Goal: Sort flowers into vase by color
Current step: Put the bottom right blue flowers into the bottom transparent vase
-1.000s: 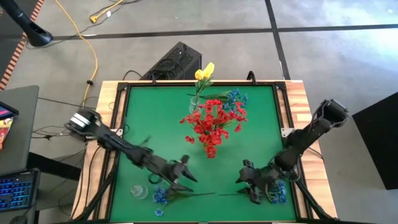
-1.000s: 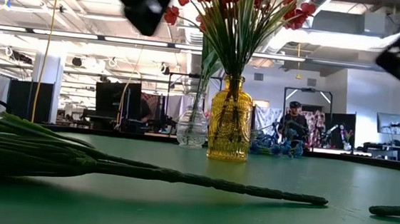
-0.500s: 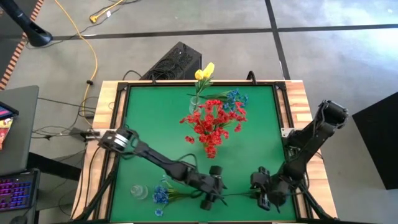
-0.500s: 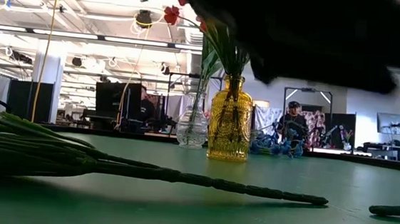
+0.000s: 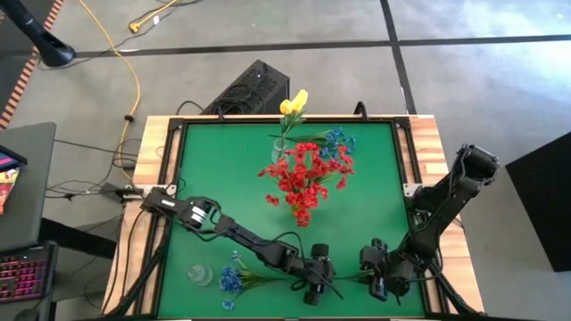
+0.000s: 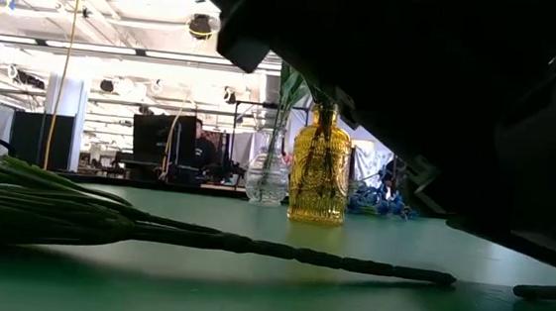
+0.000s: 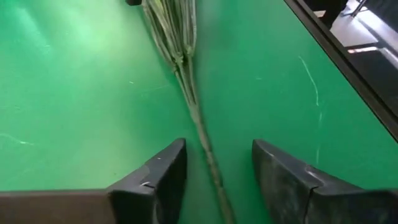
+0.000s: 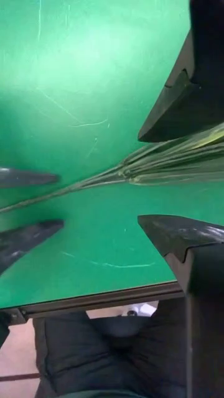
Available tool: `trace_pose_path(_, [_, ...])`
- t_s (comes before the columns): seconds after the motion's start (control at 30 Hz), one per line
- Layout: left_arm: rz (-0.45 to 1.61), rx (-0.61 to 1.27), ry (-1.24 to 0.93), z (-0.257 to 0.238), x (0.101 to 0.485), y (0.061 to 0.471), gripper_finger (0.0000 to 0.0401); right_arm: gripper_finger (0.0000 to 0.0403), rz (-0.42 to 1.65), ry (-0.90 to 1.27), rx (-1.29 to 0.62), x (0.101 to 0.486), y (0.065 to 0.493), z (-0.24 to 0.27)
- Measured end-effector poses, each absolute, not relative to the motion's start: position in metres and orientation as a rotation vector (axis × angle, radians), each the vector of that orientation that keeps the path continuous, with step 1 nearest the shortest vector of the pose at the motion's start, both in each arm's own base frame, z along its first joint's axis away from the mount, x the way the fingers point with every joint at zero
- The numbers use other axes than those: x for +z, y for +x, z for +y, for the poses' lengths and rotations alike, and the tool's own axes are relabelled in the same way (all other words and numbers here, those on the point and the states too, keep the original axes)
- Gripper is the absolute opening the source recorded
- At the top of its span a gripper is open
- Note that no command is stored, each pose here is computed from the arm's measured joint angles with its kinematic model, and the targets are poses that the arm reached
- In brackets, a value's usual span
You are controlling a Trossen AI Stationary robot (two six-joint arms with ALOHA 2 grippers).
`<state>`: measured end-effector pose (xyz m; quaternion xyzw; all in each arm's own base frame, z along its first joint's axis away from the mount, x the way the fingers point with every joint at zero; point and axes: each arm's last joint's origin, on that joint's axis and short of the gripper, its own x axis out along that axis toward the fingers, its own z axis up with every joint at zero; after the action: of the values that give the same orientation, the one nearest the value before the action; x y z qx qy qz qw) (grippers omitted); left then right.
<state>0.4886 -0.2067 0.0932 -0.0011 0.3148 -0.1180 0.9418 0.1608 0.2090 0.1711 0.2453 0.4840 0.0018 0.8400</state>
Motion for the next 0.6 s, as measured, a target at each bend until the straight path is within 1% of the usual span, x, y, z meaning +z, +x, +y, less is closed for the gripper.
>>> trace_pose_path(0.1, [0.644,-0.242,0.006,-0.205,0.094,0.489,0.0133,0.0228,1.03,0.509,-0.002,0.171,0.16,0.208])
trace_pose_path(0.17, [0.643,-0.236,0.021,-0.205,0.094,0.489,0.0096,0.0228,1.036,0.5,-0.01,0.17,0.16,0.207])
trace_pose_path(0.27, [0.646,-0.223,0.027,-0.204,0.094,0.489,0.003,0.0228,1.039,0.497,-0.012,0.17,0.159,0.207])
trace_pose_path(0.3, [0.646,-0.22,0.029,-0.203,0.094,0.489,0.0016,0.0228,1.038,0.498,-0.012,0.17,0.159,0.207])
trace_pose_path(0.4, [0.655,-0.215,0.036,-0.203,0.093,0.488,0.001,0.0228,1.038,0.511,-0.021,0.17,0.16,0.207])
trace_pose_path(0.6, [0.698,-0.205,0.137,-0.199,0.114,0.481,0.0003,0.021,1.006,0.526,0.017,0.182,0.16,0.203])
